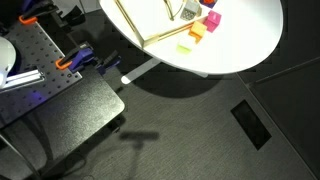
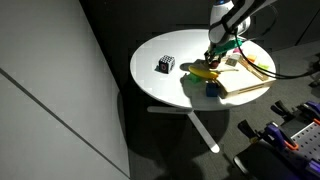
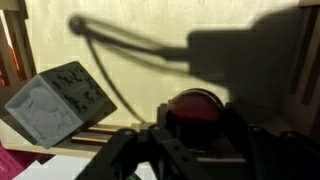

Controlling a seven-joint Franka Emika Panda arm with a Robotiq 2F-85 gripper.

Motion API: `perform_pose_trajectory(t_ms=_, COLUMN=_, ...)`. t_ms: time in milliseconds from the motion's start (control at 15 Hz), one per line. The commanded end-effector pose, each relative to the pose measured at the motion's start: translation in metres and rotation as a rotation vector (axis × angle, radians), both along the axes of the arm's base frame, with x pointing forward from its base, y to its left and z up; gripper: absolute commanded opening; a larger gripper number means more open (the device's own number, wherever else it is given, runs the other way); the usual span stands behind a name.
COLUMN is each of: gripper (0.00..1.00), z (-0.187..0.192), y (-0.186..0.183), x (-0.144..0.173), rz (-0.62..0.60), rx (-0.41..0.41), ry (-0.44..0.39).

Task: Pick up the brown plum toy from the tray and put it on the table

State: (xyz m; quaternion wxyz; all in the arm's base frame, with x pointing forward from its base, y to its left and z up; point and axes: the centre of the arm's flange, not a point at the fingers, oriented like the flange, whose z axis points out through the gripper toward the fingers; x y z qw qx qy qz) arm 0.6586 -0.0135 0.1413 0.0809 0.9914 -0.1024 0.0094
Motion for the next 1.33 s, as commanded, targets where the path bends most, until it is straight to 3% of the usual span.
perform_pose_trajectory(t_ms=0, gripper=0.34, z=0.017, y=0.002, x=-0.005, rz=0.000, rx=-0.018, ry=0.000)
perform_pose_trajectory(t_ms=400, gripper=0.34, z=0.057, y=0.000, x=-0.018, rz=-0.006, rx=-0.009, ry=0.054)
perform_pose_trajectory(t_ms=867, gripper=0.34, z=0.098, y=0.025, x=-0.018, rz=0.021, rx=0.046, ry=-0.012)
perform_pose_trajectory(t_ms=1267, gripper=0.34, z=0.095, y=0.070, x=-0.018, rz=0.082, rx=0.098, ry=-0.047)
